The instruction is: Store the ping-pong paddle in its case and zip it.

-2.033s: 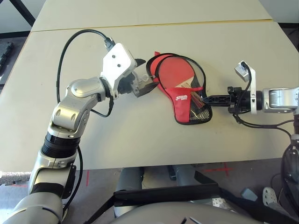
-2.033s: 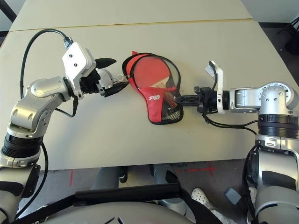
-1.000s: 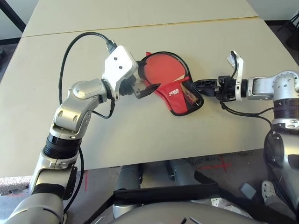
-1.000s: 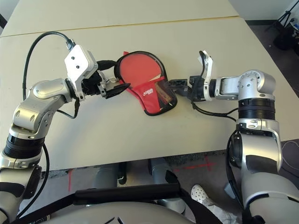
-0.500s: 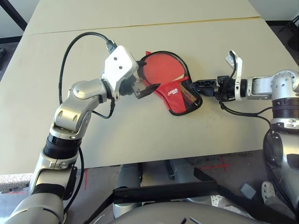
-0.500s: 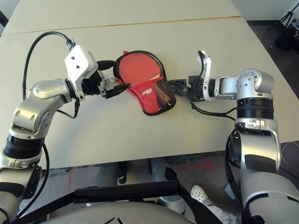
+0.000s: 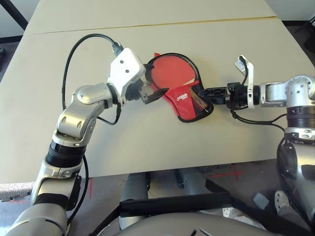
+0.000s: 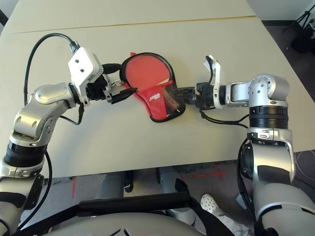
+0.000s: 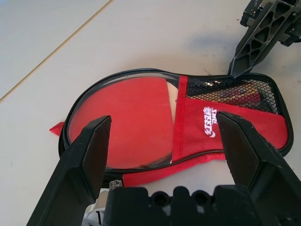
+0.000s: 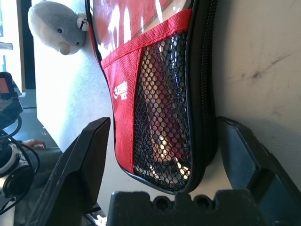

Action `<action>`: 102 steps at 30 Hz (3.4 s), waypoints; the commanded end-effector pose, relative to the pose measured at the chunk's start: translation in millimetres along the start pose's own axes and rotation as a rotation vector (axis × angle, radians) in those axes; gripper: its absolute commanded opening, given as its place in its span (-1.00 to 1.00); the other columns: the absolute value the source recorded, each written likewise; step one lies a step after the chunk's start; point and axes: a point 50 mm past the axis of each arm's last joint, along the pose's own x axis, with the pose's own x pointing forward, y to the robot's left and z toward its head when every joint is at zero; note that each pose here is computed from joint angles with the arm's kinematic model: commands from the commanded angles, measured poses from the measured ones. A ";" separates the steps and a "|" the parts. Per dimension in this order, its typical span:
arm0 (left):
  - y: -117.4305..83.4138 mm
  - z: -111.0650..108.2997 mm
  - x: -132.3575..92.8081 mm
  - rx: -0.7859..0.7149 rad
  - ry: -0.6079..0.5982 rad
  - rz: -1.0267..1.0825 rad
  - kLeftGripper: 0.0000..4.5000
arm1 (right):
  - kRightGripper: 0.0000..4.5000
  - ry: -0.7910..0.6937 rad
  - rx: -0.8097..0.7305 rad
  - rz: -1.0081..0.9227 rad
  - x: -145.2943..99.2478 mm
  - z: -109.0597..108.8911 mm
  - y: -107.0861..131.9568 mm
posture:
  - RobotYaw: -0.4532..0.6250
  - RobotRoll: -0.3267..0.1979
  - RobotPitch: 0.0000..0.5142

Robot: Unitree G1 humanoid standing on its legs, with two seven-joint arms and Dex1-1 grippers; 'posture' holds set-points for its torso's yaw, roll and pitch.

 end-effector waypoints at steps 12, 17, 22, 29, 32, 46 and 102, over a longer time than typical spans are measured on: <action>-5.9 -4.7 -1.4 -0.011 0.031 -0.019 1.00 | -0.99 0.039 0.068 -0.031 3.7 -10.1 -9.8 | 0.00 0.25 0.06; -5.8 -5.3 -0.1 -0.012 0.031 -0.022 1.00 | -0.99 0.036 0.077 -0.037 -3.0 -10.9 -9.5 | -0.01 0.25 0.06; -5.5 -6.5 0.9 -0.014 0.032 -0.024 1.00 | -0.99 0.030 0.070 -0.030 -13.7 -12.9 -9.4 | -0.02 0.25 0.05; -4.9 -7.2 1.8 -0.014 0.030 -0.023 1.00 | -0.99 0.045 0.036 0.001 -28.2 -18.8 -5.2 | -0.04 0.25 0.04; -5.3 -7.7 1.8 -0.014 0.029 -0.024 1.00 | -0.99 0.071 0.024 0.023 -33.8 -26.4 -2.6 | -0.04 0.25 0.04; -6.6 -8.7 1.8 -0.019 0.026 -0.025 1.00 | -0.99 0.144 0.042 0.058 -46.0 -61.4 6.7 | -0.04 0.25 0.07; 45.1 -7.4 -47.2 -0.028 0.206 0.199 1.00 | 0.99 0.200 -1.232 0.220 42.7 17.4 -22.1 | 0.07 0.25 0.08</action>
